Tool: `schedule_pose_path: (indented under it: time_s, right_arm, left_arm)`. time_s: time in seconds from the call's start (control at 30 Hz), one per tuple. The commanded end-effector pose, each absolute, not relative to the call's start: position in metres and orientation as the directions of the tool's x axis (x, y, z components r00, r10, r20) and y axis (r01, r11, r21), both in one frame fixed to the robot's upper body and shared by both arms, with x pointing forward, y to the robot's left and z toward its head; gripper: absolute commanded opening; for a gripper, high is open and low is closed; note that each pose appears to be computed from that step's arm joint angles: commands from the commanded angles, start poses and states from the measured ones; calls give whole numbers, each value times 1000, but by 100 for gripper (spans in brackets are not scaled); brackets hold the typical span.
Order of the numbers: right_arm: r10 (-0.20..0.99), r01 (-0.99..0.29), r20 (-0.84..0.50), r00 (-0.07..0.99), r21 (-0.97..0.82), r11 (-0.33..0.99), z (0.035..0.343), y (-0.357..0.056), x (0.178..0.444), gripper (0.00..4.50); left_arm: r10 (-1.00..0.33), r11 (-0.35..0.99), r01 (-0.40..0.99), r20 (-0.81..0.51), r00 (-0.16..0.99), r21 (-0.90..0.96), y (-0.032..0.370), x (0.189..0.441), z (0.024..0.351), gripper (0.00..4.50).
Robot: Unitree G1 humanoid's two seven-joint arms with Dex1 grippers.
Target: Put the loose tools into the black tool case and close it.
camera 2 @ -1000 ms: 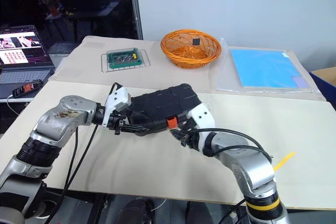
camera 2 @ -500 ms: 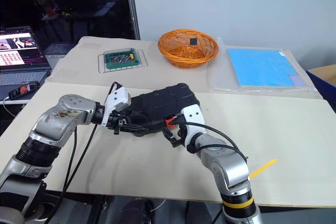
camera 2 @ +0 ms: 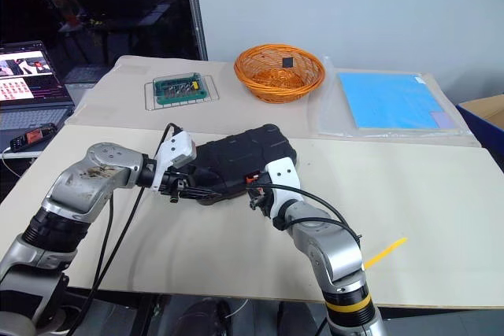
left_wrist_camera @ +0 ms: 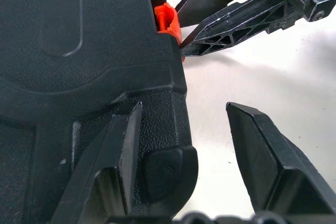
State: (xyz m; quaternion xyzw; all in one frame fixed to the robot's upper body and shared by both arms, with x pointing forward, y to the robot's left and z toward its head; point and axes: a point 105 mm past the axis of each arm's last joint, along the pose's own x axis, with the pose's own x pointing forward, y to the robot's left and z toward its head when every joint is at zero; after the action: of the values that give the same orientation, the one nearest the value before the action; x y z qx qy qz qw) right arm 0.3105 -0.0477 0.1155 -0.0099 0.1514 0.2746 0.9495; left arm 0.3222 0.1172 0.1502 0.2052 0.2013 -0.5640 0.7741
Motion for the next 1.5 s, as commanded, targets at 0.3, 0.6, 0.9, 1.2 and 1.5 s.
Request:
schedule_pose_path:
  time_s: [0.3,0.6,0.9,1.2,1.5]
  right_arm:
    - [562,-604,-288,776,-82,793,119,-48,300,117]
    - [555,-625,-411,723,-46,779,88,-50,306,117]
    - [557,-670,-533,637,-26,742,60,-52,299,117]
    - [571,-631,-379,728,-45,774,93,-37,322,117]
    - [529,-647,-532,661,-48,761,59,-37,312,117]
  left_arm:
    - [-745,318,947,-606,277,43,116,320,129,273]
    - [-742,320,947,-610,276,39,115,318,131,273]
    - [-737,338,941,-614,285,30,116,318,124,273]
    - [-734,349,937,-615,290,24,122,318,114,273]
    - [-731,355,935,-616,294,24,123,319,108,273]
